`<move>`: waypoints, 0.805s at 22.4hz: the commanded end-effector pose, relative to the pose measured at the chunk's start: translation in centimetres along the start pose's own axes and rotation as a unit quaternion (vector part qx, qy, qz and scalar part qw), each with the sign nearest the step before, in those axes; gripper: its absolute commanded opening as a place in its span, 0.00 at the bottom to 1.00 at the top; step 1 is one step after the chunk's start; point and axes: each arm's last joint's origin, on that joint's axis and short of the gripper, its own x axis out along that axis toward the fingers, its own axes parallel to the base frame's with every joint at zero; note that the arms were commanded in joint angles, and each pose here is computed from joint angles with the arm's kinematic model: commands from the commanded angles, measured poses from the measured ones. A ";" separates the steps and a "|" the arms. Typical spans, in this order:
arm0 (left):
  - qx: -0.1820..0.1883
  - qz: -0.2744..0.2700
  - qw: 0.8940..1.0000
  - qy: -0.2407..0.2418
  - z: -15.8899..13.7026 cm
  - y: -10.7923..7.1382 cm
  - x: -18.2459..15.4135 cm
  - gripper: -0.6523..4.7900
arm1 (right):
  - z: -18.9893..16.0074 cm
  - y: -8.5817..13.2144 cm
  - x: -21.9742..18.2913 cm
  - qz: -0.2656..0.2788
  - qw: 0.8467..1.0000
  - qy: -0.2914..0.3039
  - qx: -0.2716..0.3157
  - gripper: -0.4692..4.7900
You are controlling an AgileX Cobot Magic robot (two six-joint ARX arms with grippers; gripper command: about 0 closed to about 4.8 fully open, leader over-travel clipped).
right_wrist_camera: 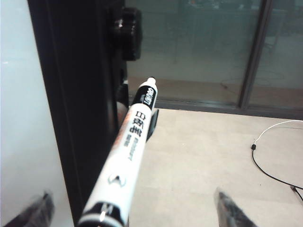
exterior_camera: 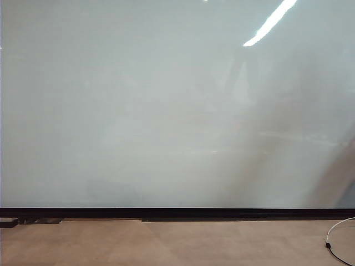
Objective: Pick up the pen on the shelf to the right of the whiteboard and draw a straight line.
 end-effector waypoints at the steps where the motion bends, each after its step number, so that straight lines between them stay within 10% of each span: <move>1: 0.001 -0.001 1.000 -0.006 0.2 0.0 0.0 0.11 | 0.6 0.0 0.4 0.000 1.000 -0.014 -0.009 0.93; 18: 0.001 -0.001 1.000 -0.006 0.2 0.0 0.0 0.11 | 1.2 0.2 1.4 0.005 1.000 -0.027 -0.005 0.70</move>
